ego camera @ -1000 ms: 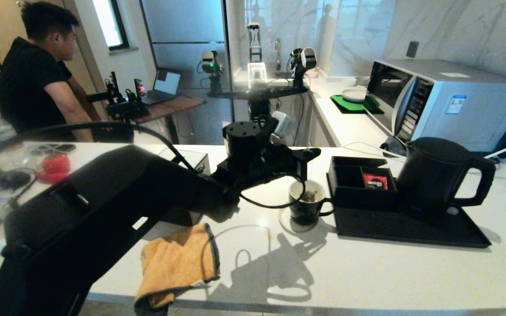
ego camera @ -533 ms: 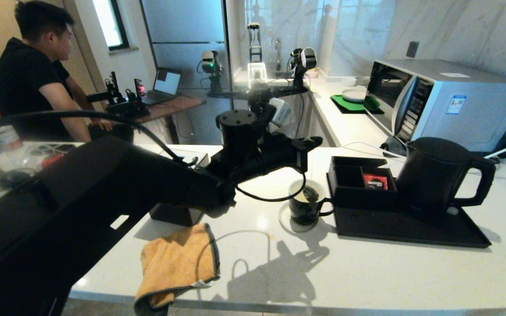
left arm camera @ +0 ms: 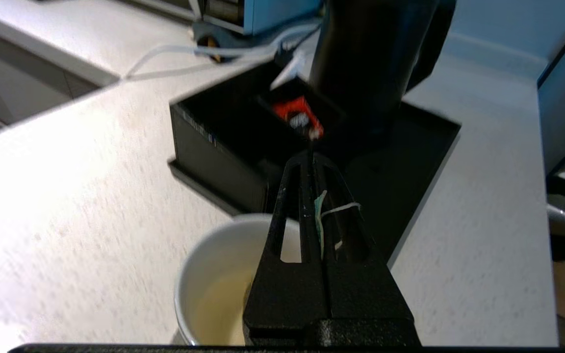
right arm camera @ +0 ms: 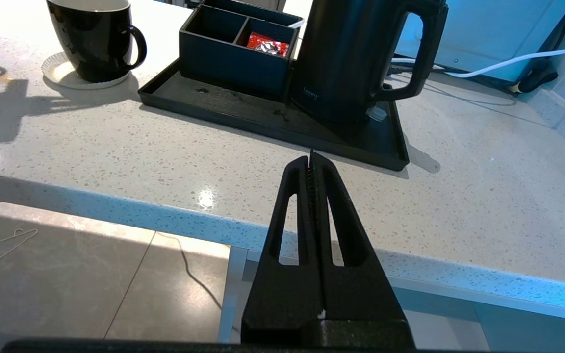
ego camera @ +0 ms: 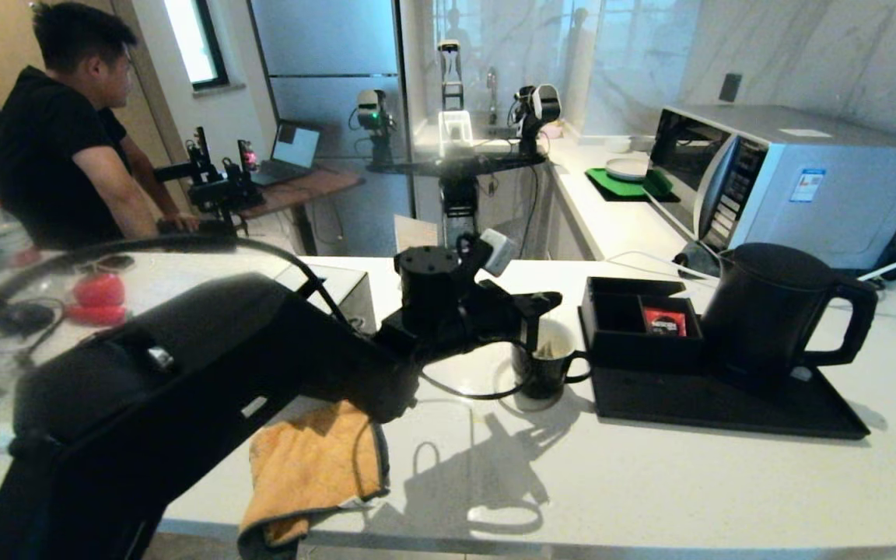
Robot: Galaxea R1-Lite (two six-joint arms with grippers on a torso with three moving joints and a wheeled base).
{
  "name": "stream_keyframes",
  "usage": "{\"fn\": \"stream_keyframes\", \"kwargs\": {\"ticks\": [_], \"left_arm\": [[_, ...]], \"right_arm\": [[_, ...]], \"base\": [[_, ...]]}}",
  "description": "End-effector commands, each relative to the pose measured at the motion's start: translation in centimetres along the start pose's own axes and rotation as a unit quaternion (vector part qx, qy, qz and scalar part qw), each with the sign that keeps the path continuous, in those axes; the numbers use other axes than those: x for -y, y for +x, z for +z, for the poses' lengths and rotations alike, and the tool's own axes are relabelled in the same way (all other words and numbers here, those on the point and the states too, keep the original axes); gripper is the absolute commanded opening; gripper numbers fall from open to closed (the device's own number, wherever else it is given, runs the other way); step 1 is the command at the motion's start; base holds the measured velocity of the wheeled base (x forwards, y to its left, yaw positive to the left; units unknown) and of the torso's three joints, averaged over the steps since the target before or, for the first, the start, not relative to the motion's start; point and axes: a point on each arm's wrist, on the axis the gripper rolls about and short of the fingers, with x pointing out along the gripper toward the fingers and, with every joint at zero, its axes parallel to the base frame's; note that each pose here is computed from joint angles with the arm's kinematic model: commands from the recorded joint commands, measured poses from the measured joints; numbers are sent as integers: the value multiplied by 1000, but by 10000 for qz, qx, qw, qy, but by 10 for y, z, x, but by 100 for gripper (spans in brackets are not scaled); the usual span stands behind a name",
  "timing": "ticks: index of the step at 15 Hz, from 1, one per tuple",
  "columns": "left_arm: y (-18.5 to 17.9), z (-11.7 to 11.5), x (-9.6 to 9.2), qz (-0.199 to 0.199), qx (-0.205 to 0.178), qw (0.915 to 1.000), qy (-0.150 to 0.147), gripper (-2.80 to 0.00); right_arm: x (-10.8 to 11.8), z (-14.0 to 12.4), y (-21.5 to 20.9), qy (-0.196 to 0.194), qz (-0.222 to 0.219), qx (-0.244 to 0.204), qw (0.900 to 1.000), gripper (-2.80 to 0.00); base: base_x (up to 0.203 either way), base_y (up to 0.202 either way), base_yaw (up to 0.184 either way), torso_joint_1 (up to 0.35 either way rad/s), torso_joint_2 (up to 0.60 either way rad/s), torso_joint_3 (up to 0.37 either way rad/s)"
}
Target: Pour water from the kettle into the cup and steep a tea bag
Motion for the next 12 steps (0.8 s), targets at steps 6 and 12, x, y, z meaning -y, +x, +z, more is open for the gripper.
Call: {"fn": "stream_keyframes", "kwargs": {"ticks": [6, 12], "left_arm": [[4, -40, -6, 25, -344, 9993, -173, -280], [2, -21, -3, 14, -160, 9998, -91, -280]], "right_arm": [[0, 0, 0, -9, 1, 5, 10000, -280], [0, 0, 0, -4, 1, 5, 10000, -280]], "base": [[0, 0, 0, 0, 0, 0], [0, 0, 0, 0, 0, 0]]}}
